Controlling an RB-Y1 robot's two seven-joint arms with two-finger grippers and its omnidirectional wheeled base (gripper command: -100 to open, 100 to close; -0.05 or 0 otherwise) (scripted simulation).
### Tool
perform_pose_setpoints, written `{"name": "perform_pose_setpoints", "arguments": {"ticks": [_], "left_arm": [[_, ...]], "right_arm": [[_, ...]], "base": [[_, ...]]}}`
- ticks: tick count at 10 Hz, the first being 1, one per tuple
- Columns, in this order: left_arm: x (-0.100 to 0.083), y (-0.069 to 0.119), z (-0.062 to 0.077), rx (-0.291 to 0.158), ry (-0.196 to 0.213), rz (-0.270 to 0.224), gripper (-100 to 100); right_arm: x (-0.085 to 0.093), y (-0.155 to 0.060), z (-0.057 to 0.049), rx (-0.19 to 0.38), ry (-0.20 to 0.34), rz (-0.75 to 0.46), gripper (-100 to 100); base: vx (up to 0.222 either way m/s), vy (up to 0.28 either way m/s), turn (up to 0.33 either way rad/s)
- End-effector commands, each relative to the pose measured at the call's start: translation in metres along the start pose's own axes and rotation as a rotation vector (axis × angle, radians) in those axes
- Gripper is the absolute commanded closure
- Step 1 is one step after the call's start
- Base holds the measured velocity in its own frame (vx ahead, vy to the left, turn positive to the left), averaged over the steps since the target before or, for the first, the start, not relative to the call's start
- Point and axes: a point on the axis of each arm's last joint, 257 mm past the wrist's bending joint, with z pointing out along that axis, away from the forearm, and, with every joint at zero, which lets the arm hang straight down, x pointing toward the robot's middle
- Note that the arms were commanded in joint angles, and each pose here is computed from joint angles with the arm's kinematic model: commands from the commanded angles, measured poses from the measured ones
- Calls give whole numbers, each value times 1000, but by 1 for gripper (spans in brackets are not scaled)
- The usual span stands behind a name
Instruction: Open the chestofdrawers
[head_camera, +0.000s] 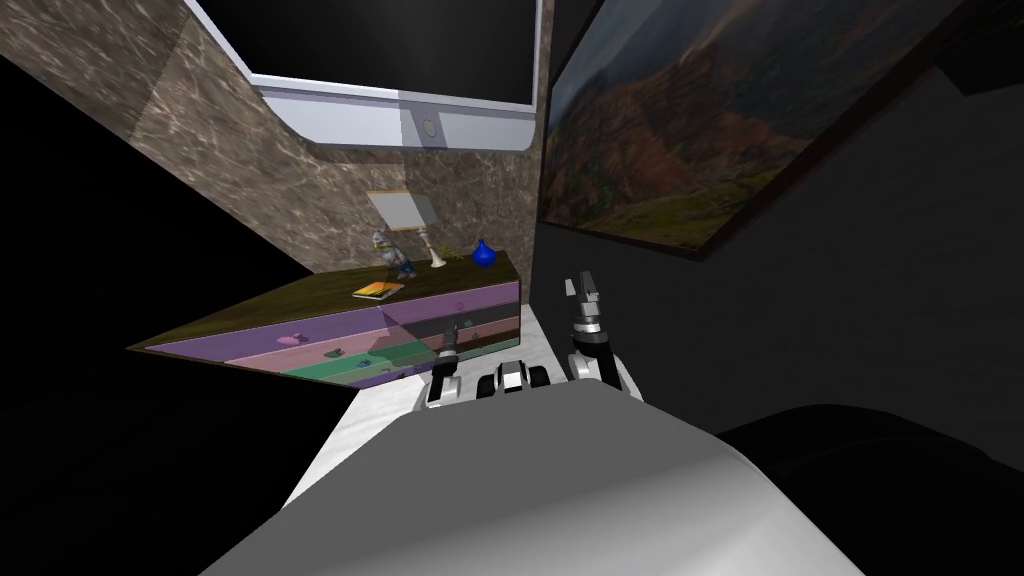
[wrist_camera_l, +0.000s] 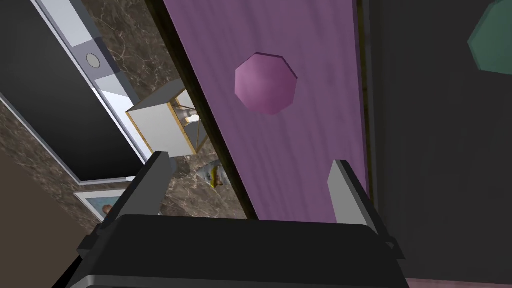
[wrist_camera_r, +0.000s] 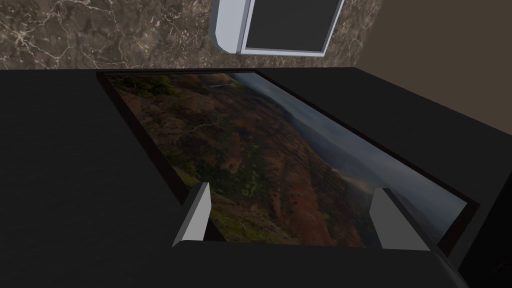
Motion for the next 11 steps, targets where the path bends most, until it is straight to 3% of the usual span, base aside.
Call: {"name": "perform_pose_setpoints", "arguments": {"ticks": [1, 4, 6, 11], "left_arm": [[-14, 3, 1, 4, 25, 54, -100], [-28, 9, 3, -2, 48, 105, -100], [-31, 10, 11, -15, 47, 107, -100], [-1, -3, 14, -20, -6, -16, -100]], "right_arm": [[0, 0, 0, 0, 0, 0, 0], [0, 0, 0, 0, 0, 0, 0], [0, 0, 0, 0, 0, 0, 0], [0, 0, 0, 0, 0, 0, 0]], "base": [[24, 4, -1], [24, 1, -2], [131, 33, -10], [54, 0, -2]]}}
